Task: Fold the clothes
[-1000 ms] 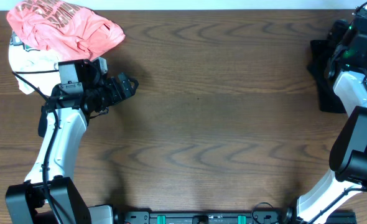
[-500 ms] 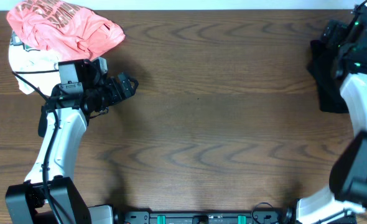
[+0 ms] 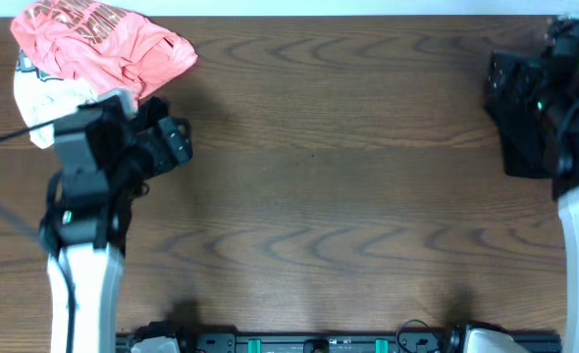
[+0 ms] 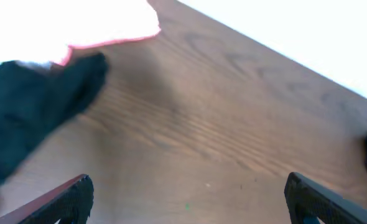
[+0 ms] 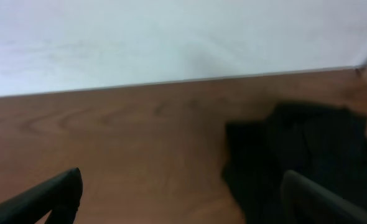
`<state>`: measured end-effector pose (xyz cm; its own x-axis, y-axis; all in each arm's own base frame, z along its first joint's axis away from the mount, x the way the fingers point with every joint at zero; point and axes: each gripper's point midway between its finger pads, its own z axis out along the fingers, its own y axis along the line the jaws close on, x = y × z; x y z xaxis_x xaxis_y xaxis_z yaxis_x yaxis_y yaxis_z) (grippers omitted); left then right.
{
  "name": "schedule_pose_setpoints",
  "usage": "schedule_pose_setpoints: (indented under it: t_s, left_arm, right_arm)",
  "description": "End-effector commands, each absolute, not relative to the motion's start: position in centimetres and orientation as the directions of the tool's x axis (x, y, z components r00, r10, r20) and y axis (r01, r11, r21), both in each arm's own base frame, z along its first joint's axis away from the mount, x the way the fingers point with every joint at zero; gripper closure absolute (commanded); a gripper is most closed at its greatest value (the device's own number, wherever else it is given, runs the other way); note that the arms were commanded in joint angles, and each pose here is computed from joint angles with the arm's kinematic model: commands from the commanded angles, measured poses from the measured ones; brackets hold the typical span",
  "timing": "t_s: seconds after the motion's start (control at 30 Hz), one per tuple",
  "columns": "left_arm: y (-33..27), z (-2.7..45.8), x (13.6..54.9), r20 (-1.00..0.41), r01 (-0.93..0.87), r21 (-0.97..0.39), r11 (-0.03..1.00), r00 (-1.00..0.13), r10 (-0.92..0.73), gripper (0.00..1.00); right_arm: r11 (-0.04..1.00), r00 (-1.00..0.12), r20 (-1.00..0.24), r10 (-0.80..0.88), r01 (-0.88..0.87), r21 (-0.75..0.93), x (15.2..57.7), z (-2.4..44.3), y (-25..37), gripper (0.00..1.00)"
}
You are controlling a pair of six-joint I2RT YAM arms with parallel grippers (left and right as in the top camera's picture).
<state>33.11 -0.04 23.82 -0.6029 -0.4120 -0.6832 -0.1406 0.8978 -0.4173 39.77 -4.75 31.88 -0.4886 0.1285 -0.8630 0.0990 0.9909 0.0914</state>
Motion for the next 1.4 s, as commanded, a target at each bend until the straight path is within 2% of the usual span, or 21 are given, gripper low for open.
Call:
schedule_pose_setpoints:
  t_s: [0.0, 0.23, 0.53, 1.07, 1.37]
  left_arm:
    - [2.1, 26.3, 31.1, -0.762, -0.213, -0.33, 0.92, -0.515, -0.393, 0.02]
    - [2.8, 28.3, 28.4, -0.796, -0.252, -0.325, 0.911, -0.447, -0.408, 0.02]
    - [2.7, 25.1, 27.3, -0.713, -0.304, -0.303, 0.903, -0.557, -0.427, 0.02]
    - [1.7, 23.5, 26.0, -0.657, -0.301, -0.286, 0.909, -0.629, -0.415, 0.02]
    - [1.3, 23.0, 26.5, -0.646, -0.289, -0.283, 0.914, -0.647, -0.405, 0.02]
  right_arm:
    - [0.984, -0.485, -0.856, 0.178, 0.104, 0.145, 37.1, 33.5, -3.6, 0.01]
    - [0.98, -0.621, -0.758, 0.197, 0.129, 0.15, 32.2, 31.0, -2.9, 0.01]
    - [0.976, -0.758, -0.615, 0.218, 0.159, 0.15, 28.8, 27.5, -2.4, 0.01]
    - [0.975, -0.774, -0.594, 0.22, 0.163, 0.149, 28.3, 27.1, -2.3, 0.01]
    - [0.975, -0.772, -0.597, 0.22, 0.163, 0.149, 28.2, 27.2, -2.3, 0.01]
